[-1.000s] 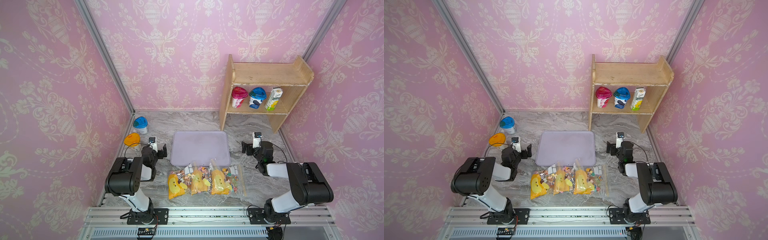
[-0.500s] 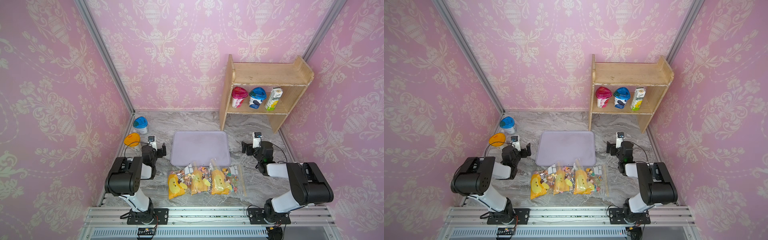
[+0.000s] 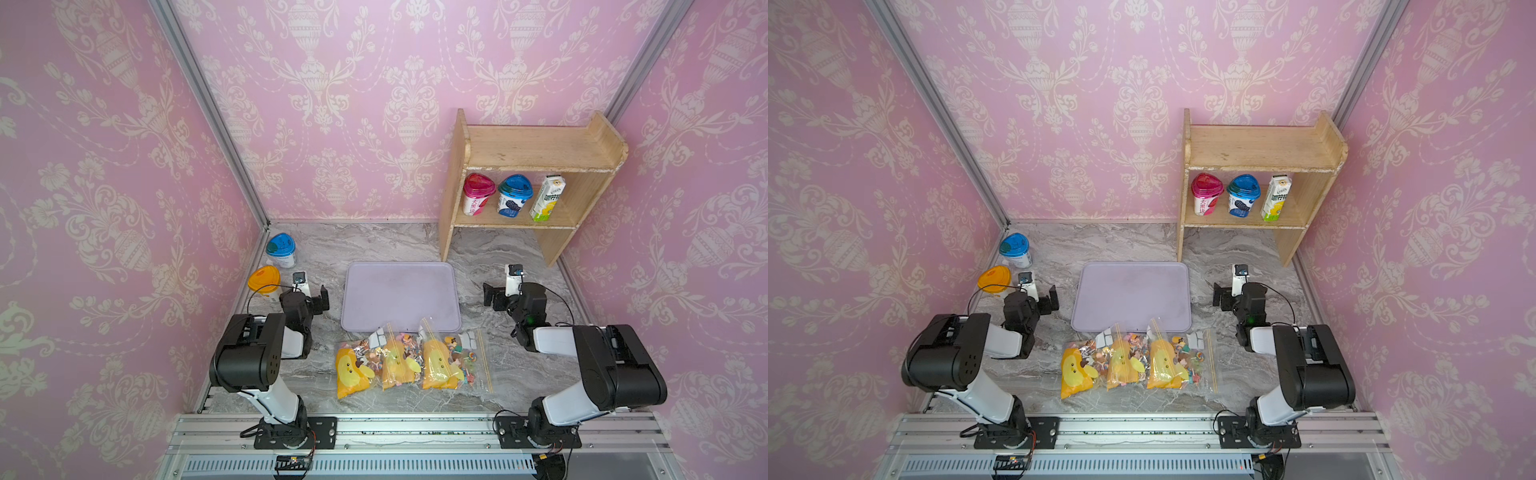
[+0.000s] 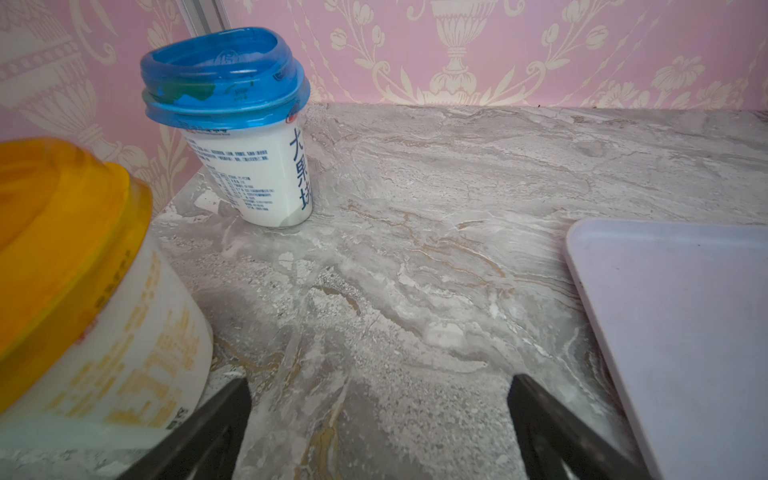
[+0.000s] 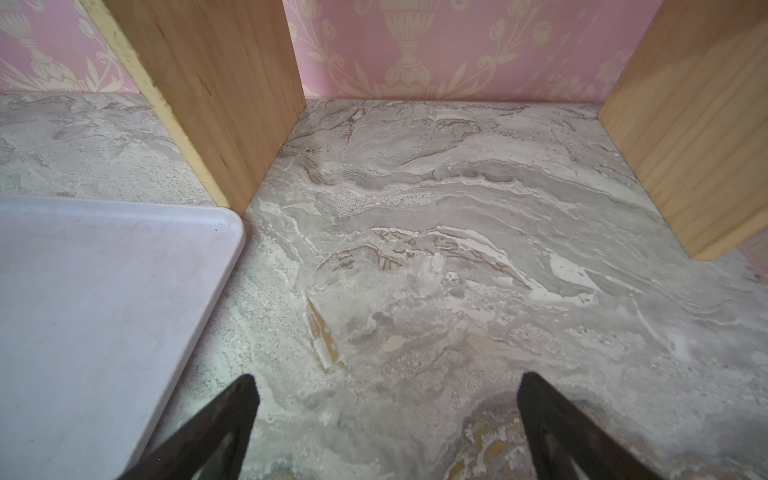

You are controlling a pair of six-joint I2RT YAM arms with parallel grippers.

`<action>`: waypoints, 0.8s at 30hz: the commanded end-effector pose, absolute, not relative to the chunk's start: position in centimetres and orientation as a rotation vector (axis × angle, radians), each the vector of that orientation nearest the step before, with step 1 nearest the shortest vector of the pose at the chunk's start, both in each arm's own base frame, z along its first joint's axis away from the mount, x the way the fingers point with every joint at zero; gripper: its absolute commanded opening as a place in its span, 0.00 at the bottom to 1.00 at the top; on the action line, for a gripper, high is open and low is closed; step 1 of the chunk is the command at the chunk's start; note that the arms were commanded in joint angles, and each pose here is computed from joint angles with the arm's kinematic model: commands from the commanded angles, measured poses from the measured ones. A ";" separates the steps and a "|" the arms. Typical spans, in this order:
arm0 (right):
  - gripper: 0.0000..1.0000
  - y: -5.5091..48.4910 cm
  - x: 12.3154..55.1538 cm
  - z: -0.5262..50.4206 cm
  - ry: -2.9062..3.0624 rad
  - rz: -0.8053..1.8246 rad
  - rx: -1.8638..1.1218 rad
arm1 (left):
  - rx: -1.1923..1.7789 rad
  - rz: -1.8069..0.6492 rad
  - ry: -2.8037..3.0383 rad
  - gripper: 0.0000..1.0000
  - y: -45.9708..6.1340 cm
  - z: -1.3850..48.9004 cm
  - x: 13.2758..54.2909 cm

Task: Pour candies out of the ziploc bag
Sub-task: Adjust the ziploc bag at the center of the board.

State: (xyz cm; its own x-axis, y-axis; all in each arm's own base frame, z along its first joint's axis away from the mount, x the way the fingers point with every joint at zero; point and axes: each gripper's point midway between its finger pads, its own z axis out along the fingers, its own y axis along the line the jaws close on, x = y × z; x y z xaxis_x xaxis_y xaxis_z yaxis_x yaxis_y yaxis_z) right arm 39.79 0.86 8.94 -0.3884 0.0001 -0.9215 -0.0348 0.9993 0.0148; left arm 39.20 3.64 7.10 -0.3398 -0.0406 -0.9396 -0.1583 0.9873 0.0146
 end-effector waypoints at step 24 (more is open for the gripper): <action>1.00 2.4 37.2 17.3 2.302 0.000 0.276 | -0.143 0.123 1.819 0.99 -2.1 20.6 36.3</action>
